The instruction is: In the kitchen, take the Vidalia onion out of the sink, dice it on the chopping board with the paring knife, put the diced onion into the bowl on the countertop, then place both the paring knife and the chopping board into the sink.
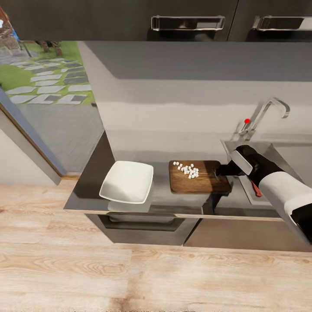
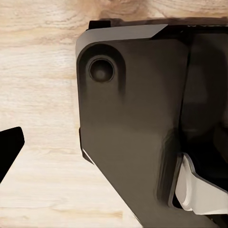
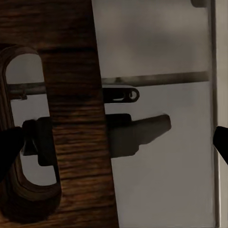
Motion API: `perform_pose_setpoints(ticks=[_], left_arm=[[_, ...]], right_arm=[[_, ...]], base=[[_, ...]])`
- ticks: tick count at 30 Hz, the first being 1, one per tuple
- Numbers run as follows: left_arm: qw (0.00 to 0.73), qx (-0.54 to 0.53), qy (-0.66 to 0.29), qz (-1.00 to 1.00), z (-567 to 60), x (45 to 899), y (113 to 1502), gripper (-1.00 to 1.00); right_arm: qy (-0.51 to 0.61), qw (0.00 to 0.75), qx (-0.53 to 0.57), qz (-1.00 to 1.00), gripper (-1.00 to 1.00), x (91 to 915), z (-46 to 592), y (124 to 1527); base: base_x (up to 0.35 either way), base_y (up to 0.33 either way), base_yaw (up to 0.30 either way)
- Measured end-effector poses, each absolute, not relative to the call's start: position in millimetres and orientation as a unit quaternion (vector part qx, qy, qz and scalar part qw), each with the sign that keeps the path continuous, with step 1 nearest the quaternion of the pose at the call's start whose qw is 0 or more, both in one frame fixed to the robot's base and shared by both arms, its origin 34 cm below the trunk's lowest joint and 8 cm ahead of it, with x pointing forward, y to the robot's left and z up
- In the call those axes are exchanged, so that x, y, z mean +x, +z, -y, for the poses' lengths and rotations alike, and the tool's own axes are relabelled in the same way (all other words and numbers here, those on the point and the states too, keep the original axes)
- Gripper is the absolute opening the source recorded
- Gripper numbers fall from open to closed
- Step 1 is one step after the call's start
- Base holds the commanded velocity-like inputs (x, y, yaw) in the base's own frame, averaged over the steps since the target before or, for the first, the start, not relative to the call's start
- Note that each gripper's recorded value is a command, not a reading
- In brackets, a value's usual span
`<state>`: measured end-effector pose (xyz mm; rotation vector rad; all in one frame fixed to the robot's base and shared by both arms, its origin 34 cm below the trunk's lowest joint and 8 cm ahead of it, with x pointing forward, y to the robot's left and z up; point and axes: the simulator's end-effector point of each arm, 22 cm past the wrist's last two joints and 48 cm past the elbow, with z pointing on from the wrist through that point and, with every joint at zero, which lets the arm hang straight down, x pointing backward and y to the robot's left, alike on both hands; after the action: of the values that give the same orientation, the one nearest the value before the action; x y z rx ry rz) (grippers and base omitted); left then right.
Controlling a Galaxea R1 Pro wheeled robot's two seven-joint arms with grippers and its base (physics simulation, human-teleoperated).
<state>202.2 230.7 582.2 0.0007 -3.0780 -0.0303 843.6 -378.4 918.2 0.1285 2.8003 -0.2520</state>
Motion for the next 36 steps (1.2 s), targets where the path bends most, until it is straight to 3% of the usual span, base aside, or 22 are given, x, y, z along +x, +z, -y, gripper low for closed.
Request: perform_pose_setpoints(ticks=[23, 24, 36], left_arm=[[0.035, 0.0, -0.01, 0.999, -230.8, 199.4, 581.7, 1.0], [0.035, 0.0, -0.01, 0.999, -230.8, 199.5, 581.7, 1.0], [0.034, 0.0, -0.01, 0.999, -230.8, 199.7, 581.7, 1.0]], right_arm=[[-0.102, 0.157, 0.04, -0.981, 1.0, 841.4, 383.9, 912.8], [-0.106, 0.157, 0.038, -0.981, -1.0, 841.5, 385.3, 913.1], [-0.128, 0.158, 0.026, -0.979, -1.0, 841.7, 392.5, 915.8]], base=[[0.0, 0.0, 0.0], [0.0, 0.0, 0.0], [0.0, 0.0, 0.0]])
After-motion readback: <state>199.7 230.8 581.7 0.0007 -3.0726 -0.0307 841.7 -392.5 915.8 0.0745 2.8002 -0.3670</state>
